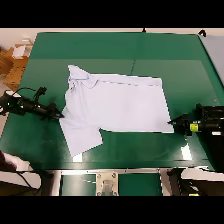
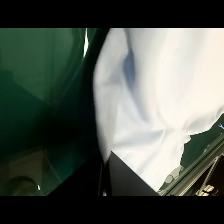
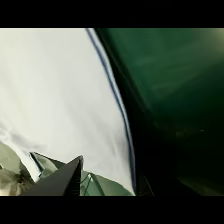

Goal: Fold the shirts.

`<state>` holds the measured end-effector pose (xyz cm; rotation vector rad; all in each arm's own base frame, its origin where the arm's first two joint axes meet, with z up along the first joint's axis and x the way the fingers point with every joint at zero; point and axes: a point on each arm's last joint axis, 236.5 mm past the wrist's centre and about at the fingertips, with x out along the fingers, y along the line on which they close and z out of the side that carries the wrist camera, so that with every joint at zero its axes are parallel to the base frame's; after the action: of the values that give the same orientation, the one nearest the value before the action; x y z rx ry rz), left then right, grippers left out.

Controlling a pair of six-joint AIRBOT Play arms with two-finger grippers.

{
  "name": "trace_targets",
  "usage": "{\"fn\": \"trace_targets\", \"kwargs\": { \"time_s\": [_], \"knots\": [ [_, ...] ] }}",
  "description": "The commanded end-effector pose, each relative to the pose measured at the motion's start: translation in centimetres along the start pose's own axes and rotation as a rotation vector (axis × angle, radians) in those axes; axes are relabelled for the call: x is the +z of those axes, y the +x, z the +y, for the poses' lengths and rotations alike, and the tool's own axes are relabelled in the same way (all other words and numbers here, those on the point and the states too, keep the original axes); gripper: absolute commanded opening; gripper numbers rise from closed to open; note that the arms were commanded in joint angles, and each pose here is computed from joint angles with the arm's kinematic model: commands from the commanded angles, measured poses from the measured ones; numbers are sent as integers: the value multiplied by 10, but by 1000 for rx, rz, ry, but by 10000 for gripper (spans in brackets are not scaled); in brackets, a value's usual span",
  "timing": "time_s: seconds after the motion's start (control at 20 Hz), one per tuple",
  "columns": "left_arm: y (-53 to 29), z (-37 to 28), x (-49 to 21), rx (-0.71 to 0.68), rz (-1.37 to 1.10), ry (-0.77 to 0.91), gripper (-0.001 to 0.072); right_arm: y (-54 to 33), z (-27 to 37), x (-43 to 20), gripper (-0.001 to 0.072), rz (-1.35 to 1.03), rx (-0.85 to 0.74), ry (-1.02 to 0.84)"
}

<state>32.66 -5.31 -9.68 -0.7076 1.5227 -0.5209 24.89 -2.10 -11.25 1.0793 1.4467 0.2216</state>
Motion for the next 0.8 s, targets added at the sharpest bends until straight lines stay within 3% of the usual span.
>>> {"fn": "trace_targets", "kwargs": {
  "time_s": [0.0, 0.1, 0.25, 0.3, 0.35, 0.55, 0.75],
  "knots": [
    [-1, -1, 0, 0, 2, 3, 23, 18, -4, -7, 427, 44, -54, -55],
    [-1, -1, 0, 0, 0, 3, 23, 20, -2, -6, 396, 43, -57, -62],
    [-1, -6, 4, -22, -15, 13, 22, 22, 6, -4, 182, 32, -28, -71],
    [-2, -14, 6, -53, -26, 25, 22, 24, 16, -3, 52, 29, 0, -80],
    [-5, -27, 9, -99, -41, 47, 21, 26, 27, -3, 16, 33, 29, -105],
    [-75, -102, 37, -127, -206, 252, 21, -29, 136, 19, 16, -56, 214, -335],
    [-232, -286, 24, -140, -644, 719, 22, -194, 318, 8, 15, -514, 294, -821]
  ]
}}
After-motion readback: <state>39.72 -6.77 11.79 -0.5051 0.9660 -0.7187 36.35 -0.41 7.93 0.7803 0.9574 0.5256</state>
